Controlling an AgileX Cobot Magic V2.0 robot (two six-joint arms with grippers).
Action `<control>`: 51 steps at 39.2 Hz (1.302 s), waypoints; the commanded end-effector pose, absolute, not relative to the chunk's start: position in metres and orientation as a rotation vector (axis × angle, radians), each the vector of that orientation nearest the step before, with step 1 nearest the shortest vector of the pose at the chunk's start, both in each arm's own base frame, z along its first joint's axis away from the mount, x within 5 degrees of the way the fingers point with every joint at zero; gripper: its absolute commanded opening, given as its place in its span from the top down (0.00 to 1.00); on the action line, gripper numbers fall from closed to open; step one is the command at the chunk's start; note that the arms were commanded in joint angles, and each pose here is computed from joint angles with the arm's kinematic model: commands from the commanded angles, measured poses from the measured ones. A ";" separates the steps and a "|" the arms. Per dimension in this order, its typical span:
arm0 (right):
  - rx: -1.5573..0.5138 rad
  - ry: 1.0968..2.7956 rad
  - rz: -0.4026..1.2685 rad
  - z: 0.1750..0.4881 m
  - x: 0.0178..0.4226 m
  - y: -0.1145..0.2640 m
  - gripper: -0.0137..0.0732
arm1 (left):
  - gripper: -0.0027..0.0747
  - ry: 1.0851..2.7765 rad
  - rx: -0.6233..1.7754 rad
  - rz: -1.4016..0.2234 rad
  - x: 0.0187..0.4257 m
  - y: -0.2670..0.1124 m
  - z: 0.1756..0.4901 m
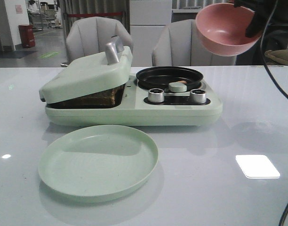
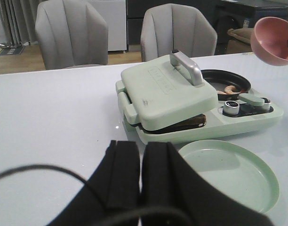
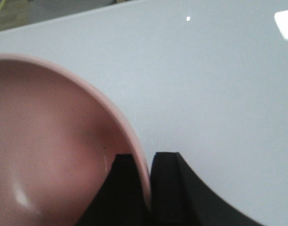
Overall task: Make breakfast with bread and shrimp
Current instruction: 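Carry the pink bowl back and lower it onto the table, then open the right gripper and withdraw it upward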
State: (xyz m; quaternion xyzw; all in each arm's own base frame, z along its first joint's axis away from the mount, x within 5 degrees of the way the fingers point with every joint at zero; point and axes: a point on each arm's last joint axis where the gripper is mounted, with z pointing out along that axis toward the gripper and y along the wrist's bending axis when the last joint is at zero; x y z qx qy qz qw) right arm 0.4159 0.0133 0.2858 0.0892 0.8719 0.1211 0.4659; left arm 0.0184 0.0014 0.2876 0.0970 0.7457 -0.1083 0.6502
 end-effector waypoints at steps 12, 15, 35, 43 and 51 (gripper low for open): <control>0.217 2.384 0.325 0.295 0.389 -0.021 0.70 | 0.82 1.597 0.209 -0.282 0.016 0.001 0.301; 0.197 2.422 0.298 0.288 0.390 -0.023 0.70 | 0.82 1.597 0.209 -0.282 0.016 0.001 0.301; 0.127 2.650 0.205 0.228 0.402 -0.031 0.60 | 0.82 1.594 0.208 -0.283 0.015 0.002 0.301; 0.077 2.697 0.135 0.214 0.404 -0.035 0.43 | 0.82 1.594 0.208 -0.283 0.015 0.002 0.301; 0.038 2.675 0.096 0.233 0.407 -0.037 0.36 | 0.82 1.594 0.208 -0.283 0.015 0.002 0.301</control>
